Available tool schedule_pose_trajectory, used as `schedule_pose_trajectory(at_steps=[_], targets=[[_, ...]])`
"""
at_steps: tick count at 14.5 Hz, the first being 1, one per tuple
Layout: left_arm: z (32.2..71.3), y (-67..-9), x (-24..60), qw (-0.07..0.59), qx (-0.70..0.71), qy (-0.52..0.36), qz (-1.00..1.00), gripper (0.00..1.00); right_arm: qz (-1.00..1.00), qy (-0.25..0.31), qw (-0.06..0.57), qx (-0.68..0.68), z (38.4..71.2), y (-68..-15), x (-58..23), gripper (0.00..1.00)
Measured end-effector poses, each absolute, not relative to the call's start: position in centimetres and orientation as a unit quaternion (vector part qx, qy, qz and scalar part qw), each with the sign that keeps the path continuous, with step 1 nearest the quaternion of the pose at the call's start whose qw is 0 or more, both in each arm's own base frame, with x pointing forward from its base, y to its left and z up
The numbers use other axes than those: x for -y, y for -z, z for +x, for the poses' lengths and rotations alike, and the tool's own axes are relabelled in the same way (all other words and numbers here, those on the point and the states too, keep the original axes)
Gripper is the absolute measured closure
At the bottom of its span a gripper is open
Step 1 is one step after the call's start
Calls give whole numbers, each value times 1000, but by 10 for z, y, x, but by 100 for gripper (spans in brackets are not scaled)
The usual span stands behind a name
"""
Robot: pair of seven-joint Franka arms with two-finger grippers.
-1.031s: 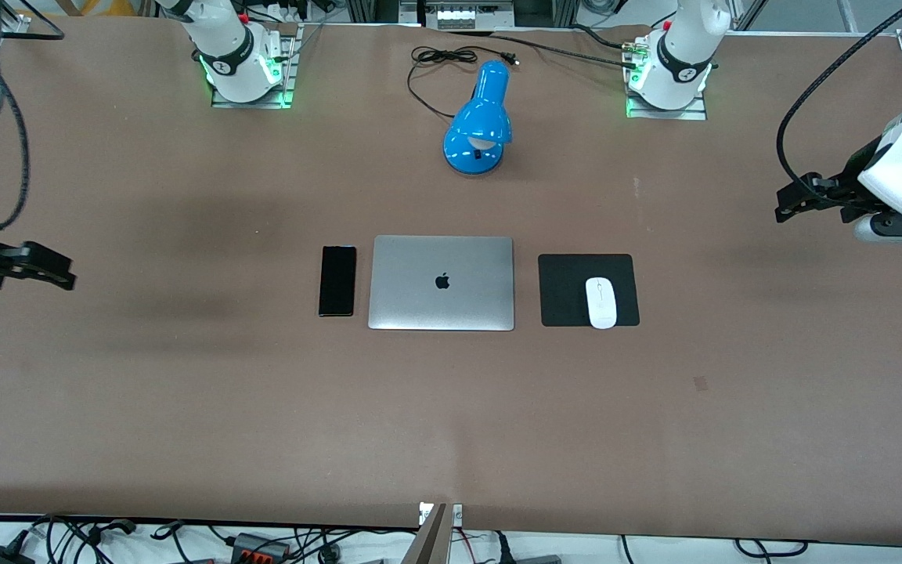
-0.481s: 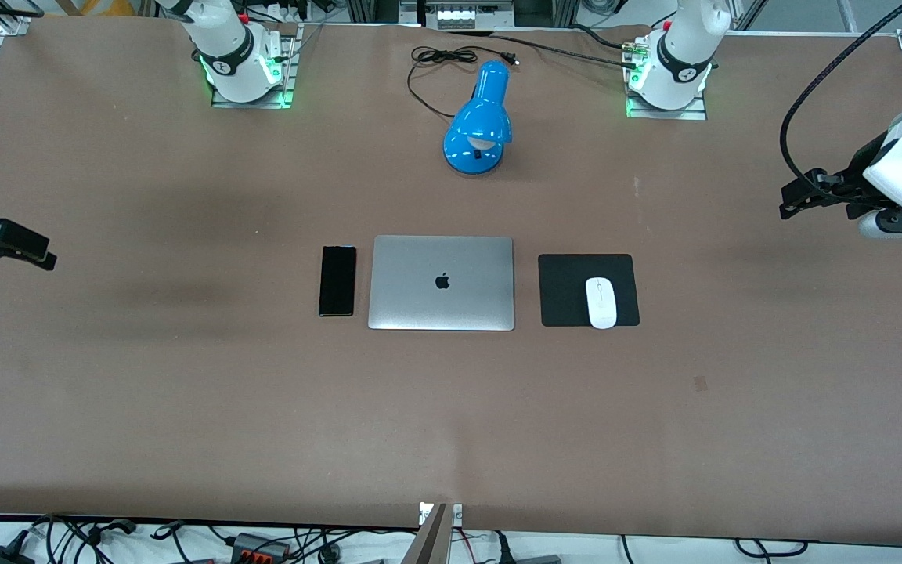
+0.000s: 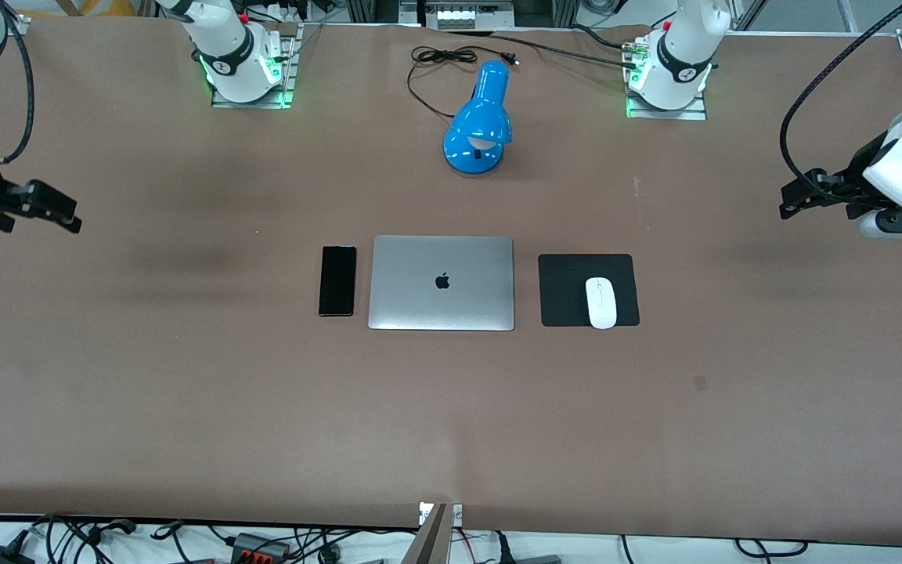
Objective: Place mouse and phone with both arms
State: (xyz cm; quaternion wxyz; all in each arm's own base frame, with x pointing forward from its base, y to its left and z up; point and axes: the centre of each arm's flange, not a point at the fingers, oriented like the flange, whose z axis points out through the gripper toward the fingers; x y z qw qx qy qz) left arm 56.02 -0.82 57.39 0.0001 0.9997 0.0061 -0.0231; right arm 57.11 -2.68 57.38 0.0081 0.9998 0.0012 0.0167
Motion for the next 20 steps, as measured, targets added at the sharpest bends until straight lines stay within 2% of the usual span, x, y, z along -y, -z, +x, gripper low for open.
schedule_pose_trajectory(at_steps=[3,20], targets=[[560,-574,8,0,-6,23,1000,0,1000,-17,7,-2,560,-577,26,0],[560,-576,11,0,-3,25,1000,0,1000,-26,7,-2,549,-593,26,0]])
